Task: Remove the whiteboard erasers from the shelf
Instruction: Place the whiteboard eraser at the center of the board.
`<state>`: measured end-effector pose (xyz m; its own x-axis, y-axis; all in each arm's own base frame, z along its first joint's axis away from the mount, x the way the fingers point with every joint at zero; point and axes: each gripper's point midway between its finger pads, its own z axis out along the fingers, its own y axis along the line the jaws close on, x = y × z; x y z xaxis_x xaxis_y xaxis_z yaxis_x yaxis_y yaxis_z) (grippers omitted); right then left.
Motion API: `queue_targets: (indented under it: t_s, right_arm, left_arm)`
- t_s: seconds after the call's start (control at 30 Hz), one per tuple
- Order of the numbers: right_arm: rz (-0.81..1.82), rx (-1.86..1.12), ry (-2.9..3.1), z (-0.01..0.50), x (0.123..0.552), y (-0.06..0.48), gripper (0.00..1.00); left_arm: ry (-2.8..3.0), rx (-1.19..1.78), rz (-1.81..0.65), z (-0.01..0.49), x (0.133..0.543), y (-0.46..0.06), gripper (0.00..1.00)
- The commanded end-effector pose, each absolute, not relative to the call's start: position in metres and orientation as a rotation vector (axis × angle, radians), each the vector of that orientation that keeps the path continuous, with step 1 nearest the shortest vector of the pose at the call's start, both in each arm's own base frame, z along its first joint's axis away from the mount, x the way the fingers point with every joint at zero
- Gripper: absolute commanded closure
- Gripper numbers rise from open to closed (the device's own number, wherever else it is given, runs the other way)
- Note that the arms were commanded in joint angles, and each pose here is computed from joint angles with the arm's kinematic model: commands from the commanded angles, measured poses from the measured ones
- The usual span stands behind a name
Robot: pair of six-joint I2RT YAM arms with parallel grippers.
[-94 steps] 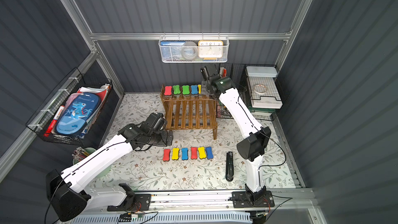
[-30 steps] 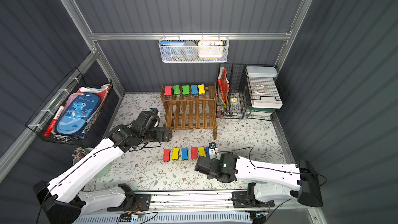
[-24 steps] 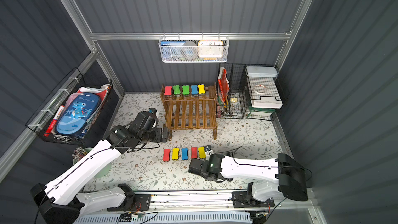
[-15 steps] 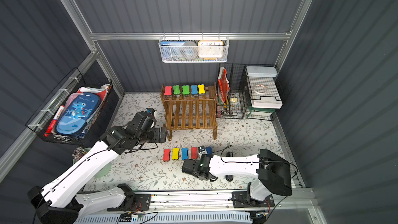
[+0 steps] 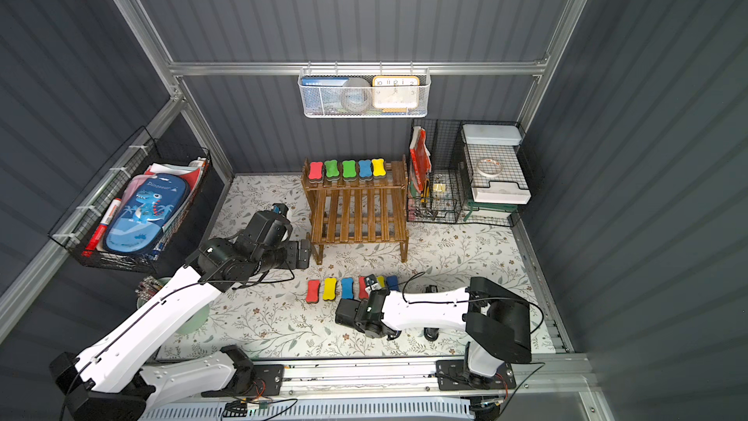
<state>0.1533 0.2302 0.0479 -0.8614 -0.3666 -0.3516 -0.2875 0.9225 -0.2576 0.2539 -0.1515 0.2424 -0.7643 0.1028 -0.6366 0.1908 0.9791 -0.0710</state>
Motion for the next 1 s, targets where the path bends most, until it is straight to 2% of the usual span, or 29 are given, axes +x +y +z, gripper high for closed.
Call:
queue_targets:
  t_s: [0.0,0.13,0.3,0.43,0.63,0.8,0.97]
  right_arm:
    - [-0.194,-0.480,2.637,0.064,0.161,0.245,0.64]
    - [-0.119,-0.443,2.579,0.099,0.167,0.248,0.62]
    - [0.092,-0.355,2.421,0.188,0.197,0.250,0.56]
    - [0.277,-0.265,2.365,0.250,0.230,0.247,0.56]
    - [0.329,-0.190,2.250,0.333,0.292,0.241,0.55]
    - [0.320,-0.152,2.237,0.360,0.352,0.249,0.52]
    - [0.294,-0.083,2.256,0.357,0.406,0.249,0.49]
  left_arm:
    - [2.439,0.213,-0.145,0.247,0.250,-0.143,0.01]
    - [2.448,0.216,-0.157,0.245,0.247,-0.144,0.01]
    - [2.463,0.215,-0.189,0.234,0.242,-0.145,0.01]
    - [2.484,0.229,-0.252,0.219,0.235,-0.152,0.01]
    - [2.526,0.250,-0.268,0.203,0.230,-0.155,0.01]
    - [2.517,0.253,-0.271,0.206,0.229,-0.153,0.01]
    - [2.516,0.258,-0.265,0.209,0.228,-0.152,0.01]
